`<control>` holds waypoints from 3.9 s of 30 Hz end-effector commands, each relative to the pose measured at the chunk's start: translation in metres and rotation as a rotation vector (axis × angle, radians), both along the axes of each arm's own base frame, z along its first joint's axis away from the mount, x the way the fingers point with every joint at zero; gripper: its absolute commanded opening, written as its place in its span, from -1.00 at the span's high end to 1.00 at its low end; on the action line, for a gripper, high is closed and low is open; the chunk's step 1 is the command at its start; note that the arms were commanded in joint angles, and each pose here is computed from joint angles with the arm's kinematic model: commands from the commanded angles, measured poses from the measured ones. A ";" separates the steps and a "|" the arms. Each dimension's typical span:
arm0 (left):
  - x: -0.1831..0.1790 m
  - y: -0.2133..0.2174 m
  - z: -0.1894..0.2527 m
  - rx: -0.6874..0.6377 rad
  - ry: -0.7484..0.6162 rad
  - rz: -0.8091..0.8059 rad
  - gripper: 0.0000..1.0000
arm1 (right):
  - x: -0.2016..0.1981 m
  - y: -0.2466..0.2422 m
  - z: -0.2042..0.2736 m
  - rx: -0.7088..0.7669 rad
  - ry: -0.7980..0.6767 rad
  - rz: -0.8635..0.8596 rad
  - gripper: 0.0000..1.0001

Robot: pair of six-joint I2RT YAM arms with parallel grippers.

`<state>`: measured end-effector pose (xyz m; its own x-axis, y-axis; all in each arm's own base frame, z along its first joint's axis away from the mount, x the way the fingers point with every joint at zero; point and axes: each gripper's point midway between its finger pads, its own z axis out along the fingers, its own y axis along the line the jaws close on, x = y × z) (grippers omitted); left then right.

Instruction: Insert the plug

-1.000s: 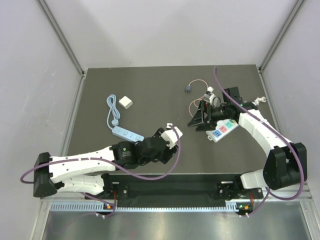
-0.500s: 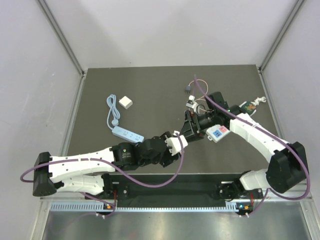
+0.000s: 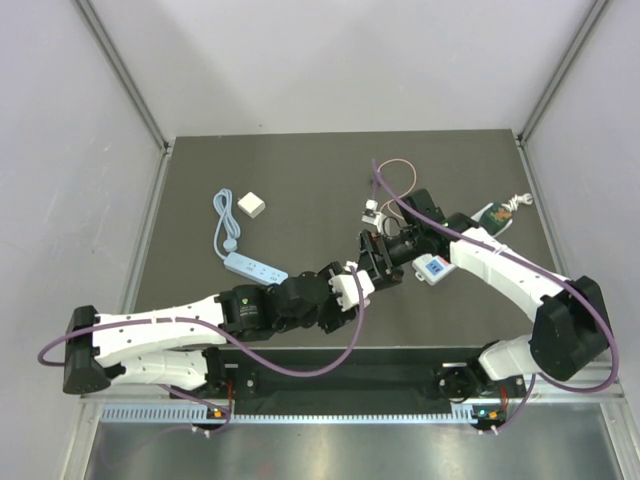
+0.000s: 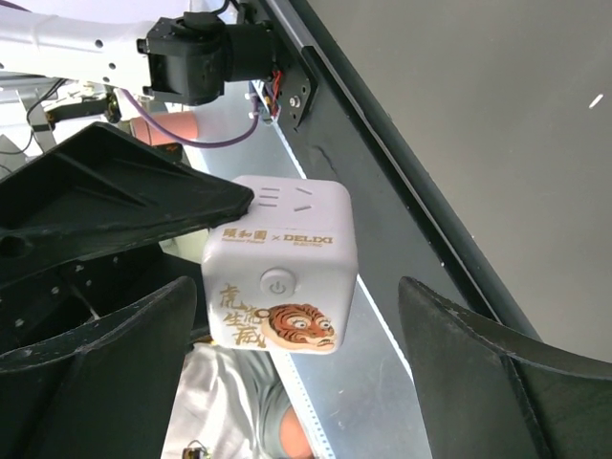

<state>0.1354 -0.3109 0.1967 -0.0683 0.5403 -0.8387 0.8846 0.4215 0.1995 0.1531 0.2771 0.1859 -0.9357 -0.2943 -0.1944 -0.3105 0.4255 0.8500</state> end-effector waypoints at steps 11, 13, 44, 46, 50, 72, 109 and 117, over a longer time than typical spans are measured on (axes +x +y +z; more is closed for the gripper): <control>0.002 -0.011 0.047 -0.189 -0.059 -0.004 1.00 | -0.008 0.019 0.009 0.099 -0.020 0.060 -0.64; 0.003 -0.010 0.047 -0.188 -0.062 -0.001 1.00 | -0.012 0.020 0.008 0.095 -0.009 0.064 -0.61; 0.007 -0.001 0.074 -0.284 -0.120 0.027 -0.90 | 0.113 -0.097 0.001 -0.201 -0.281 -0.363 1.00; 0.015 0.001 0.069 -0.289 -0.123 0.081 -0.93 | 0.126 -0.117 -0.007 -0.299 -0.282 -0.423 1.00; 0.025 0.000 0.068 -0.291 -0.133 0.144 -0.96 | 0.153 -0.144 0.007 -0.426 -0.359 -0.509 1.00; 0.107 0.063 0.030 -0.184 0.109 0.527 -0.97 | 0.176 -0.258 -0.005 -0.836 -0.602 -0.455 1.00; 0.109 0.079 0.018 -0.125 0.071 0.556 -0.98 | 0.166 -0.240 -0.078 -0.753 -0.576 -0.145 1.00; 0.109 0.082 0.018 -0.123 0.062 0.565 -0.97 | 0.164 -0.245 -0.085 -0.791 -0.559 -0.113 1.00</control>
